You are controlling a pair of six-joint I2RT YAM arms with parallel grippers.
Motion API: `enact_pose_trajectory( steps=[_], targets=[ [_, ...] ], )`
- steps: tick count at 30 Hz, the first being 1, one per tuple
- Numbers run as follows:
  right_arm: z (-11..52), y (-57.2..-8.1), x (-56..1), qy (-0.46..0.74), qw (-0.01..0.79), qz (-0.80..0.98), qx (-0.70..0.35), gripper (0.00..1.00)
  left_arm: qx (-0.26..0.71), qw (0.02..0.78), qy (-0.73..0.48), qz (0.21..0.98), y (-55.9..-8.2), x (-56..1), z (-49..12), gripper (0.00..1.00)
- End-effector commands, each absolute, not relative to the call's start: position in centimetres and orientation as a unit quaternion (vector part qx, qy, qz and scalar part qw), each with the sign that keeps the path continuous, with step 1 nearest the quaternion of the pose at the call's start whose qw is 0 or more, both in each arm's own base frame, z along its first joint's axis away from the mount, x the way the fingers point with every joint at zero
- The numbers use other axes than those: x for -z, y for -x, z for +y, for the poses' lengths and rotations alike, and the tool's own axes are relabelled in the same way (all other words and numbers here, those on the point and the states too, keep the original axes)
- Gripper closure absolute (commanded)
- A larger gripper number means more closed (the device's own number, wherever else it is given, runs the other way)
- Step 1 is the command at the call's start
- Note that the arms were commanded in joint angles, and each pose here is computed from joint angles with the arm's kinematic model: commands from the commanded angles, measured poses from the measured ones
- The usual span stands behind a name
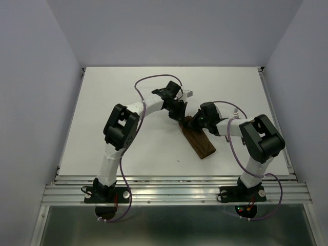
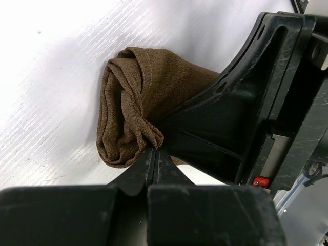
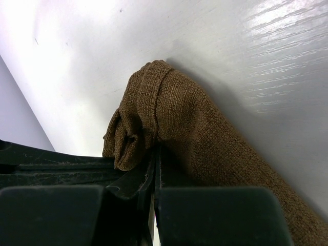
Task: Fold the napkin into a case and place the utensils inside
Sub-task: Stuff the top corner of the smaller-rectangle-folded napkin into the folded napkin.
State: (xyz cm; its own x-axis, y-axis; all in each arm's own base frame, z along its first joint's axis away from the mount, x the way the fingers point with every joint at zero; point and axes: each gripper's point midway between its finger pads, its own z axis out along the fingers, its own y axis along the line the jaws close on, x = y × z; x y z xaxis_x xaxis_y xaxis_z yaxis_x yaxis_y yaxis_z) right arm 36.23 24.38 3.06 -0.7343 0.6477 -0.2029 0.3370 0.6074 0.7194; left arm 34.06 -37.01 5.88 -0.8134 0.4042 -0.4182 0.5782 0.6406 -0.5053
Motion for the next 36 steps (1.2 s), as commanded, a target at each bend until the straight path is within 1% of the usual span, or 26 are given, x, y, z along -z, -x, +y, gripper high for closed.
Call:
enact_pose_trajectory(
  steps=[1, 6, 12, 14, 18, 23, 31, 36],
  targets=[
    [23.7, -36.2, -1.2, -0.298, 0.224, 0.876, -0.304, 0.99, 0.425, 0.128, -0.295, 0.846, -31.9, -10.8, -40.6, 1.0],
    [24.4, -36.7, -2.3, -0.285, 0.23, 0.872, -0.325, 0.99, 0.406, 0.129, -0.278, 0.861, -32.4, -9.4, -40.4, 1.0],
    [25.9, -37.2, -7.3, -0.226, 0.266, 0.854, -0.385, 0.99, 0.368, 0.136, -0.276, 0.877, -33.3, -8.3, -39.6, 1.0],
    [25.9, -37.5, -9.3, -0.211, 0.285, 0.85, -0.39, 0.99, 0.362, 0.139, -0.28, 0.878, -33.5, -8.2, -39.4, 1.0],
    [24.8, -36.7, -10.5, -0.196, 0.298, 0.86, -0.365, 0.98, 0.355, 0.141, -0.284, 0.879, -33.6, -8.1, -39.3, 1.0],
    [23.7, -35.3, -10.8, -0.189, 0.304, 0.866, -0.35, 0.96, 0.353, 0.14, -0.286, 0.88, -33.6, -8.0, -39.2, 1.0],
    [20.5, -33.3, -8.8, -0.213, 0.316, 0.879, -0.286, 0.96, 0.352, 0.14, -0.286, 0.88, -33.7, -7.9, -39.2, 1.0],
    [19.4, -32.7, -8.1, -0.213, 0.322, 0.883, -0.266, 0.96, 0.349, 0.139, -0.285, 0.882, -33.7, -7.7, -39.1, 1.0]
  ],
)
